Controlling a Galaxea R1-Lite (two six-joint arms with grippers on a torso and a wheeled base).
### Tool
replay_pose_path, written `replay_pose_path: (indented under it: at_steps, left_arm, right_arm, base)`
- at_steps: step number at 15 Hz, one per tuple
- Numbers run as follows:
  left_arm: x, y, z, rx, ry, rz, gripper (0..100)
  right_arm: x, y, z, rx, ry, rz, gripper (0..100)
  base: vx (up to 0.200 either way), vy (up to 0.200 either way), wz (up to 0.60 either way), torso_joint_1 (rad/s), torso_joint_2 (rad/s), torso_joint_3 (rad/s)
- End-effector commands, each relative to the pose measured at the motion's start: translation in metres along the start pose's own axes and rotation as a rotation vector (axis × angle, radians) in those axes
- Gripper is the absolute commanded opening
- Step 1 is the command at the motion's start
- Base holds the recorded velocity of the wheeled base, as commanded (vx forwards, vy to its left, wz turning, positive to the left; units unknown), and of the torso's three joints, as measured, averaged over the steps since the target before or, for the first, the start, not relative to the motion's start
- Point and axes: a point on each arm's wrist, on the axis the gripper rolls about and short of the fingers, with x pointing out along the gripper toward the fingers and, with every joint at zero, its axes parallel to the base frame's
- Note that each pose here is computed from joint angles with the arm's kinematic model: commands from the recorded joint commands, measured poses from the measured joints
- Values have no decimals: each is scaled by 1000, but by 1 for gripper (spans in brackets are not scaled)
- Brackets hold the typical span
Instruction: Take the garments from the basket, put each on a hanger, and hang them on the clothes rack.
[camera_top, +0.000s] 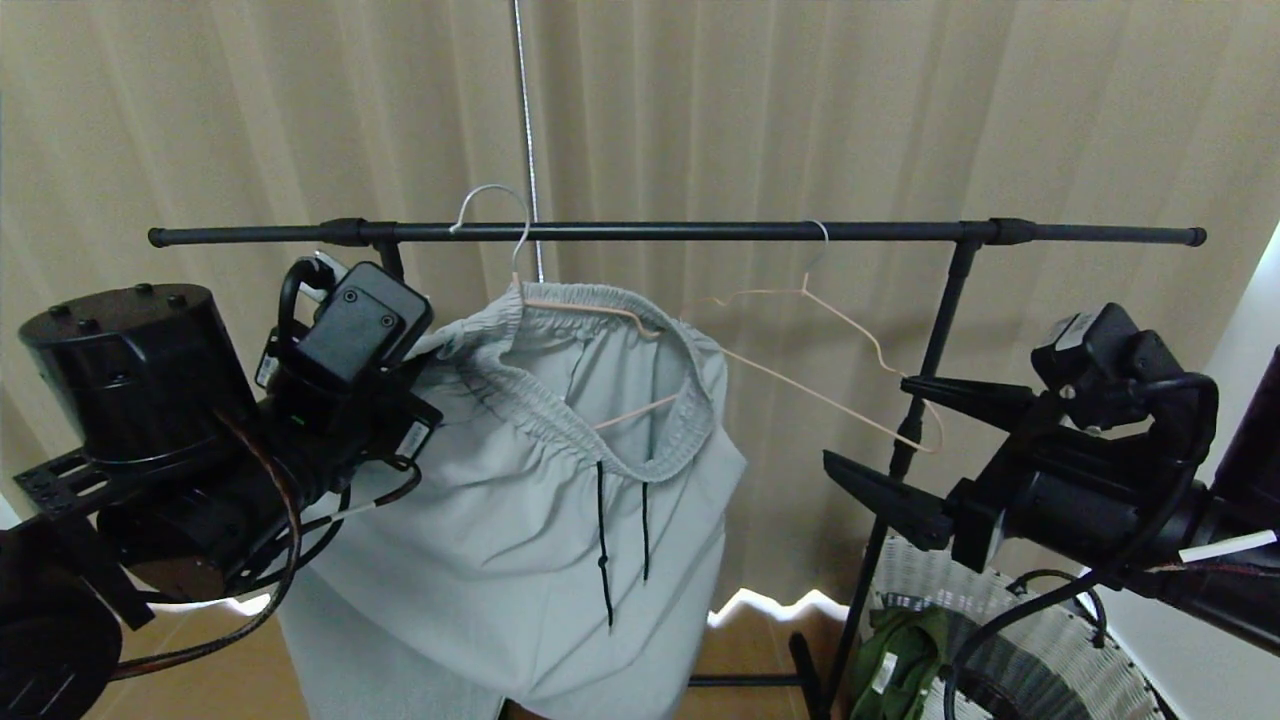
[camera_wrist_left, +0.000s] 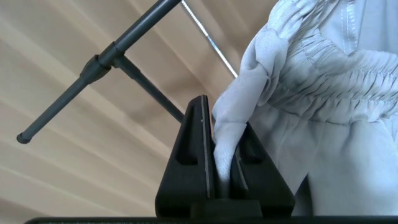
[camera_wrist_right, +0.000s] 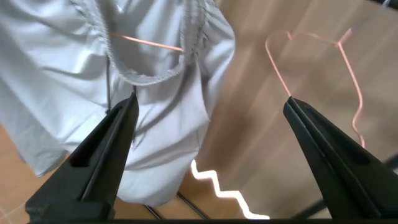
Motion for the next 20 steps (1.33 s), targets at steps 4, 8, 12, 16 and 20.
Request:
replay_pose_path:
  at_steps: [4, 8, 12, 16, 20]
  left_arm:
    - [1, 1, -1, 0, 4, 5, 0]
    - [3, 6, -6, 3, 25, 25, 0]
    - [5, 8, -3, -4, 14, 35, 0]
    - [7, 12, -2, -7, 13, 47, 0]
    - [5, -4, 5, -11, -12, -6, 0]
  right_arm:
    - [-7, 2, -2, 0, -7, 36, 100]
    - [-12, 4, 0, -4, -46, 74, 100]
    - [-17, 6, -6, -6, -47, 101, 100]
    - [-21, 8, 2, -19, -115, 226, 100]
    - [-9, 7, 2, -23, -111, 247, 100]
  base:
    - [0, 0, 0, 0, 0, 0]
    - [0, 0, 0, 0, 0, 0]
    - [0, 0, 0, 0, 0, 0]
    - [0, 0, 0, 0, 0, 0]
    - [0, 0, 0, 0, 0, 0]
